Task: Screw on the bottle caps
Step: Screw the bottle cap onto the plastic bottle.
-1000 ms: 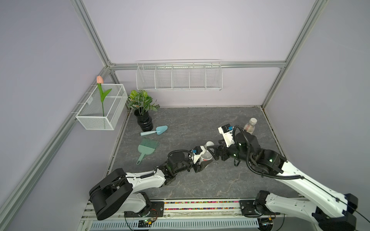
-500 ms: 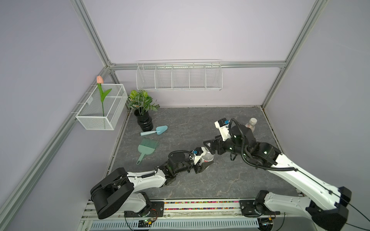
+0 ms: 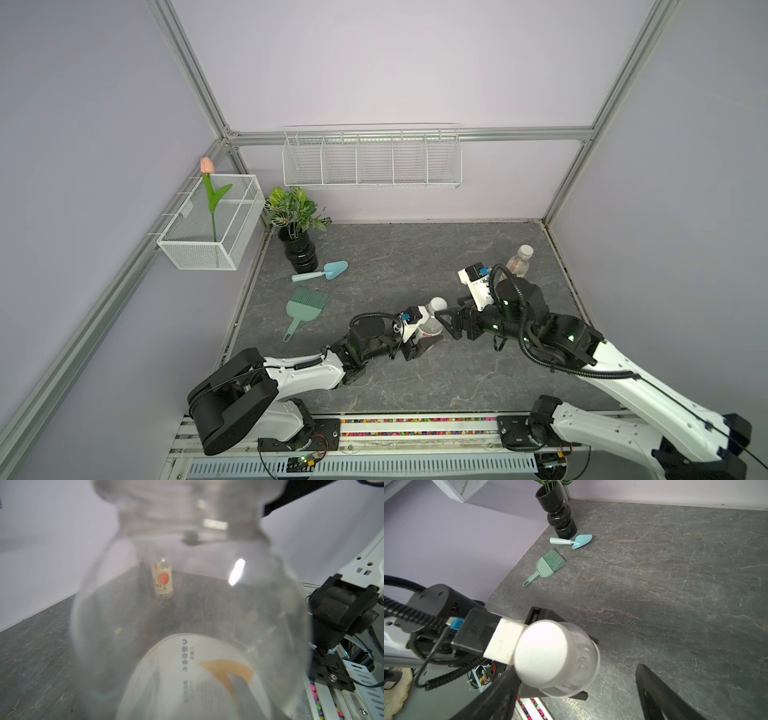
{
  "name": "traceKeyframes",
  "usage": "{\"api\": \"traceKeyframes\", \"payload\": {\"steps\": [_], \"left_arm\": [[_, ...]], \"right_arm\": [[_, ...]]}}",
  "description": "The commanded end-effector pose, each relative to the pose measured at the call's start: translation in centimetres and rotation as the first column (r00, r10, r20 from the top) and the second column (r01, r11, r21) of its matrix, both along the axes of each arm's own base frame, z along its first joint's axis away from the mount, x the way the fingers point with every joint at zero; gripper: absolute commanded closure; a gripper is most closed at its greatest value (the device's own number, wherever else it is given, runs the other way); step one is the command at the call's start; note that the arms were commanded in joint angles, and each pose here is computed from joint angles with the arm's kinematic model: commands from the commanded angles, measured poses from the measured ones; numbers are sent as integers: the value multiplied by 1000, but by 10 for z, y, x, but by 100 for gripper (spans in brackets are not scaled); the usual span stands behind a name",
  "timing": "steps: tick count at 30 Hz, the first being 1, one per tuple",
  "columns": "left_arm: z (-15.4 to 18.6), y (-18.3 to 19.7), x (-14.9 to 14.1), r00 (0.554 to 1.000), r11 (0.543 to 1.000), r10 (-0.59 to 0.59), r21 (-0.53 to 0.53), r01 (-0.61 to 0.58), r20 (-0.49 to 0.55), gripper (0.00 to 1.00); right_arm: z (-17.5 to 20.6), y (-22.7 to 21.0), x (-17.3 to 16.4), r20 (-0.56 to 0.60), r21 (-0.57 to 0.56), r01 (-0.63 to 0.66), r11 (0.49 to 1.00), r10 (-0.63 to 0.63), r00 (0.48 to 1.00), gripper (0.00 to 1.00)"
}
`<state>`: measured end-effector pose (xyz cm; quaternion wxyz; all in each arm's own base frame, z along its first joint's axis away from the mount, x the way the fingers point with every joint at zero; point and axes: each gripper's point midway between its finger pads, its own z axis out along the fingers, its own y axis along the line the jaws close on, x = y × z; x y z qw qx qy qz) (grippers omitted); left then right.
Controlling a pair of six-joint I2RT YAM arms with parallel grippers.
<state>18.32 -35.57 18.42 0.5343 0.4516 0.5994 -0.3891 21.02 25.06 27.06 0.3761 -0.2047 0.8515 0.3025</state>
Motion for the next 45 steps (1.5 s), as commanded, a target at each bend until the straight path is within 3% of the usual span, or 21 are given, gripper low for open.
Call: {"api": "traceKeyframes", "payload": {"steps": [1,8,18,24,28,33,45], "left_arm": [[9,-9,-8,997,998,-59,-12,60,50,42],[6,-11,-8,997,998,-66,-6,67,51,43],[-4,-10,-12,993,994,-97,65,93,63,43],[-13,-9,-16,990,989,-122,94,116,65,42],[-16,-11,-23,985,981,-166,107,160,52,42],[-26,-12,-32,974,965,-224,146,217,36,42],[-27,-13,-33,973,964,-230,144,223,29,42]], "right_arm": [[13,5,38,13,37,137,990,-138,990,11],[12,38,49,-69,6,63,998,-63,996,11],[12,-14,-25,27,-110,-179,978,183,983,11],[8,-17,-45,-72,-130,-271,954,263,962,11],[-3,-20,-52,-143,-199,-341,919,317,937,2],[-16,-17,-57,-228,-233,-407,883,357,906,13],[-22,-13,-48,-266,-245,-381,891,316,911,46]]}}
